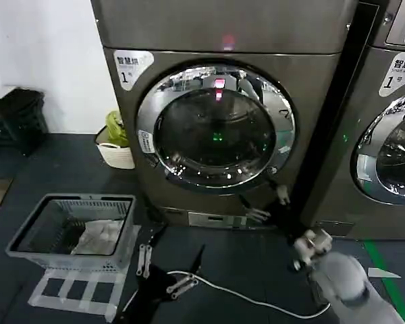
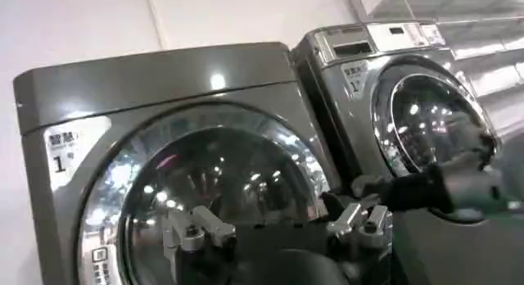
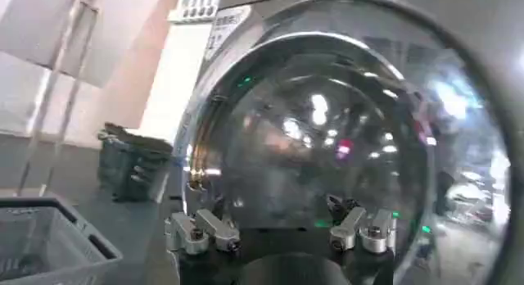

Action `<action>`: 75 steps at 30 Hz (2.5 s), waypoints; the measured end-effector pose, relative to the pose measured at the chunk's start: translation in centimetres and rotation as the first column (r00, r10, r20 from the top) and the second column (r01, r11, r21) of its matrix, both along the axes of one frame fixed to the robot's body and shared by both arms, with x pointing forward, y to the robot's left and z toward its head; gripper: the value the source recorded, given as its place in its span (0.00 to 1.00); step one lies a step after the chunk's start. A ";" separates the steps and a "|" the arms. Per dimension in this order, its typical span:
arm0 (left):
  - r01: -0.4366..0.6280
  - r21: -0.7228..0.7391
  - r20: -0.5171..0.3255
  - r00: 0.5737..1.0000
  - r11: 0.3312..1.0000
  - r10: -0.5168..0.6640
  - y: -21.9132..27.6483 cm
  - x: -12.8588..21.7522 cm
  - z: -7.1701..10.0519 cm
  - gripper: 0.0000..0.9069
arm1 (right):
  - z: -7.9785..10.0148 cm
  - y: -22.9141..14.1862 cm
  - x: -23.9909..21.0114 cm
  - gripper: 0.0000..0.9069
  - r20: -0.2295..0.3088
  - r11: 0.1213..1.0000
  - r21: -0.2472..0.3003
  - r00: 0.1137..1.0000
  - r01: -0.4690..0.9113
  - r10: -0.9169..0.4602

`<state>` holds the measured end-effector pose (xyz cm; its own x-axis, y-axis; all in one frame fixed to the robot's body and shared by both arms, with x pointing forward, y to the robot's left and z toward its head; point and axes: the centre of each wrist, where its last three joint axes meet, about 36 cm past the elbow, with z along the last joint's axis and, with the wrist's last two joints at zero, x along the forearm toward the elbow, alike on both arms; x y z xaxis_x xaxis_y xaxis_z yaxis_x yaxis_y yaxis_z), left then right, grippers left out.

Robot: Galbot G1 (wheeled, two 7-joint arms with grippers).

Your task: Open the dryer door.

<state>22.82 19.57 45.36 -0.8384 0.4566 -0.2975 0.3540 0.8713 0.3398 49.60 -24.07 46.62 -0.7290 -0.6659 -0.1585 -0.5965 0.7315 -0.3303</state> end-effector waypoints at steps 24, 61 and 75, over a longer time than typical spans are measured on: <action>-0.010 0.006 0.019 1.000 1.000 0.010 -0.1 -0.5 0.3 1.00 | 1.2 8.9 10.6 1.00 0.016 0.991 -0.053 0.992 -0.123 0.124; -0.018 0.016 0.039 0.999 1.000 0.017 0.1 -1.2 0.7 1.00 | 2.4 21.7 17.9 1.00 0.030 0.977 -0.067 0.979 -0.200 0.202; -0.027 0.026 0.044 0.999 0.999 0.026 0.2 -1.5 0.7 1.00 | 2.7 23.5 19.6 1.00 -0.001 0.943 -0.099 0.947 -0.318 0.320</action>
